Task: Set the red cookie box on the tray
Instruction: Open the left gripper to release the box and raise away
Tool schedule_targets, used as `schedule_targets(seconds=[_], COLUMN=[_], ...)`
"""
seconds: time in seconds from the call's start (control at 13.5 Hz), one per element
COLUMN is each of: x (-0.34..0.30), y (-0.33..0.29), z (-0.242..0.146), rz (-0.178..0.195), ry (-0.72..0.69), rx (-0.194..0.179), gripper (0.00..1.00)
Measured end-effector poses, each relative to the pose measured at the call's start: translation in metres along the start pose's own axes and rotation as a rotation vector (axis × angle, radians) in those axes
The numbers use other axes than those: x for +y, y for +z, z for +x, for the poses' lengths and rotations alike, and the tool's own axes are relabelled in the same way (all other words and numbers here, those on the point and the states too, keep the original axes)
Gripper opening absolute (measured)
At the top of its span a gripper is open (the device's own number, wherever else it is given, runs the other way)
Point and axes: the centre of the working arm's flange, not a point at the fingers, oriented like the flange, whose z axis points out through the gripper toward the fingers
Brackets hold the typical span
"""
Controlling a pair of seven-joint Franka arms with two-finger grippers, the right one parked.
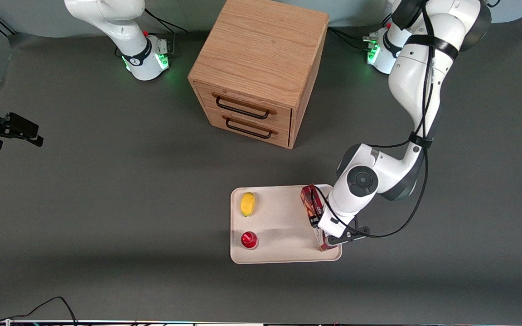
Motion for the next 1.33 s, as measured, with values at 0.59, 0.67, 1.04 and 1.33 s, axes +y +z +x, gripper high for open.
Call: schedule_targets(seconds=[0.59, 0.67, 1.04, 1.33], x=[0.024, 0.019, -0.075, -0.21], y=[-0.129, -0.156, -0.257, -0.317], z=[0.009, 0.011, 0.033, 0.039], rz=[0.096, 0.117, 0.184, 0.191], ry=[-0.066, -0.052, 0.171, 0.262], rx=[-0.133, -0.144, -0.127, -0.164], gripper=[1.0, 1.0, 1.0, 1.0])
